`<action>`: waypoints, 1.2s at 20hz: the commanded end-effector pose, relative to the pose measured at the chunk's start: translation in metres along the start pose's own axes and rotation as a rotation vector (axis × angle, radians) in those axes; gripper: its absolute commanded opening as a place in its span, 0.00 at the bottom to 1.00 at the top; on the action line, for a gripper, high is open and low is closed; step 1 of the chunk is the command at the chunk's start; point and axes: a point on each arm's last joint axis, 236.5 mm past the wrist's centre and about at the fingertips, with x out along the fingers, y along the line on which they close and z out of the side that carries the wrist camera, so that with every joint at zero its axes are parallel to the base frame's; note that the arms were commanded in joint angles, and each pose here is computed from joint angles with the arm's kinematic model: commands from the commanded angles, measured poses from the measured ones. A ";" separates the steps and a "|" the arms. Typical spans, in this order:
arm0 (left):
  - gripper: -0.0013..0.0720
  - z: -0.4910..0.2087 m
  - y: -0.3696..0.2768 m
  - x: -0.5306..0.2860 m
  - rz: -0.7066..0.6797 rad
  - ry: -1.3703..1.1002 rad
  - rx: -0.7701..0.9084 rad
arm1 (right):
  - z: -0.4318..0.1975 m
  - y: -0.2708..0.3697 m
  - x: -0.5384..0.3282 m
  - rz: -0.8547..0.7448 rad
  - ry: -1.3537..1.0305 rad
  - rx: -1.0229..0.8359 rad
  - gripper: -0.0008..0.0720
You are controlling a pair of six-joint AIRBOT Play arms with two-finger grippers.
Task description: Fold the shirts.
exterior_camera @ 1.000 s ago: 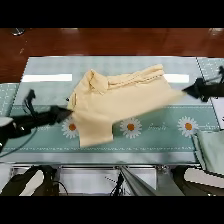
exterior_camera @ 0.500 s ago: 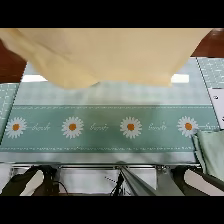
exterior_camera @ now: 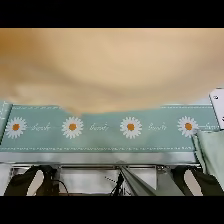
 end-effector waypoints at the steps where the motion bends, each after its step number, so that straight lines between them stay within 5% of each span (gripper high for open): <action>1: 0.05 -0.028 0.002 -0.042 0.062 0.118 0.019 | -0.006 0.006 -0.052 -0.058 -0.021 -0.028 0.04; 7: 0.05 -0.106 0.014 -0.001 0.059 0.328 -0.078 | -0.068 -0.007 -0.011 -0.044 0.205 0.033 0.04; 16: 0.05 -0.367 0.000 0.140 -0.114 0.866 -0.339 | -0.307 -0.040 0.167 0.091 0.706 0.283 0.04; 24: 0.05 -0.505 -0.018 0.286 -0.072 0.911 -0.447 | -0.438 -0.080 0.326 0.090 0.820 0.544 0.04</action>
